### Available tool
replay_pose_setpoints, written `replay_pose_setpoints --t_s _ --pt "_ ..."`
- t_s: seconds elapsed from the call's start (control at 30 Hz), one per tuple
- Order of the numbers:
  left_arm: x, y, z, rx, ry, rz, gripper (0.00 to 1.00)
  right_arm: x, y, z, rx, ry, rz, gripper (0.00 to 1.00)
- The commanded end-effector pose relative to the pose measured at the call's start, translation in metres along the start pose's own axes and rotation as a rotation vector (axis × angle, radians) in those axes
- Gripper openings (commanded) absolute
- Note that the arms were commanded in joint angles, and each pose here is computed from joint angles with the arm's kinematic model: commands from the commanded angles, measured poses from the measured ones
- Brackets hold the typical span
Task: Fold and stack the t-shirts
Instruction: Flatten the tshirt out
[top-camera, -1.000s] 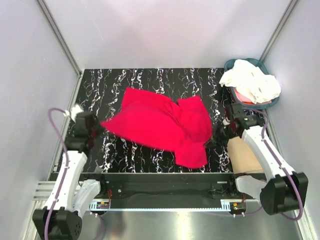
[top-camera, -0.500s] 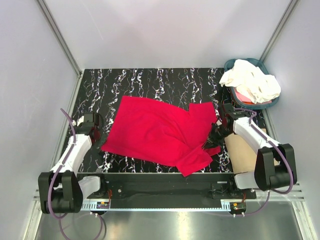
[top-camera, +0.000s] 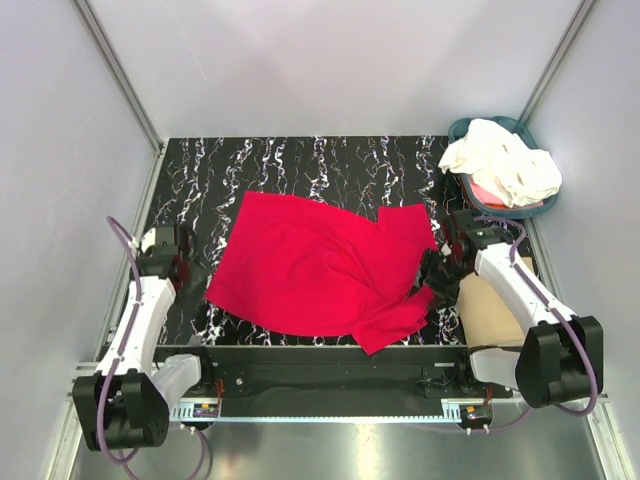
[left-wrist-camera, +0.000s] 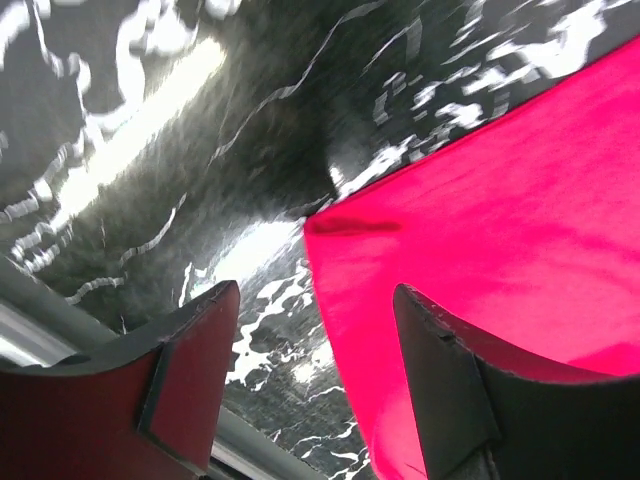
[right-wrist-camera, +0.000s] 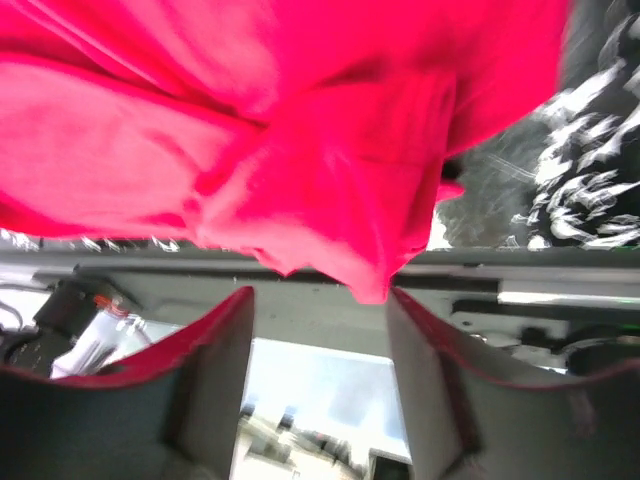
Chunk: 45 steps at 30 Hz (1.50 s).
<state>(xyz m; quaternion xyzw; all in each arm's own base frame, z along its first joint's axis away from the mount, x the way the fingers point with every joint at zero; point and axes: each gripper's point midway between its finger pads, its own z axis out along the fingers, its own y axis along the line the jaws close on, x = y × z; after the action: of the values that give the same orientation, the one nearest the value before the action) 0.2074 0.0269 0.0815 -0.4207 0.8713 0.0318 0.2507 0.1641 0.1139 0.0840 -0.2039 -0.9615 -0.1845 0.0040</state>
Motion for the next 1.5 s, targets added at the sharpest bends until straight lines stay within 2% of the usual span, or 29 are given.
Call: replay_pose_setpoints --t_s 0.0,0.1,0.23,0.3,0.37,0.43,0.47,0.53,0.7,0.97,1.1,1.13,1.17,1.23,1.3,1.33,1.37,1.47 --pt "-0.048 -0.031 -0.020 0.087 -0.132 0.108 0.67 -0.040 0.010 -0.038 0.052 -0.188 -0.107 0.64" --pt "-0.046 -0.090 -0.027 0.320 -0.067 0.187 0.62 -0.070 0.022 -0.037 0.079 -0.215 -0.151 0.66" --pt "-0.029 -0.149 -0.026 0.470 0.017 0.309 0.59 -0.105 0.041 -0.021 0.062 -0.224 -0.161 0.65" --pt "-0.014 -0.179 -0.017 0.521 0.100 0.376 0.59 -0.125 0.049 -0.008 0.066 -0.224 -0.158 0.60" --pt "0.005 -0.194 0.005 0.507 0.197 0.419 0.59 -0.139 0.054 0.003 0.068 -0.229 -0.154 0.57" --pt "0.012 -0.214 0.011 0.532 0.252 0.425 0.60 -0.152 0.056 0.020 0.085 -0.209 -0.139 0.55" --pt "0.021 -0.215 0.029 0.499 0.306 0.417 0.61 -0.157 0.058 0.025 0.081 -0.209 -0.139 0.55" --pt "0.024 -0.224 0.039 0.488 0.346 0.383 0.61 -0.165 0.059 0.039 0.092 -0.187 -0.129 0.55" --pt "0.034 -0.226 0.076 0.403 0.420 0.316 0.62 -0.187 0.060 0.055 0.114 -0.223 -0.119 0.54" --pt "0.009 -0.222 0.115 0.334 0.430 0.177 0.64 -0.234 0.065 0.088 0.147 -0.289 -0.081 0.54" --pt "-0.022 -0.233 0.126 0.335 0.378 0.138 0.64 -0.287 0.089 0.107 0.135 -0.352 -0.072 0.55" --pt "-0.023 -0.234 0.132 0.339 0.395 0.129 0.64 -0.296 0.096 0.107 0.128 -0.362 -0.080 0.55" --pt "-0.026 -0.236 0.134 0.339 0.400 0.122 0.64 -0.322 0.120 0.091 0.090 -0.430 -0.112 0.55" --pt "-0.045 -0.244 0.137 0.360 0.378 0.105 0.63 -0.336 0.118 0.104 0.131 -0.412 -0.119 0.56" --pt "-0.065 -0.251 0.132 0.372 0.326 0.134 0.62 -0.365 0.142 0.088 0.094 -0.470 -0.133 0.57" --pt "-0.075 -0.254 0.123 0.383 0.293 0.150 0.62 -0.363 0.142 0.082 0.108 -0.449 -0.130 0.57" --pt "-0.083 -0.255 0.115 0.389 0.261 0.170 0.62 -0.373 0.166 0.056 0.052 -0.500 -0.146 0.58" --pt "-0.104 -0.246 0.085 0.389 0.149 0.229 0.63 -0.355 0.164 0.050 0.059 -0.413 -0.107 0.62"
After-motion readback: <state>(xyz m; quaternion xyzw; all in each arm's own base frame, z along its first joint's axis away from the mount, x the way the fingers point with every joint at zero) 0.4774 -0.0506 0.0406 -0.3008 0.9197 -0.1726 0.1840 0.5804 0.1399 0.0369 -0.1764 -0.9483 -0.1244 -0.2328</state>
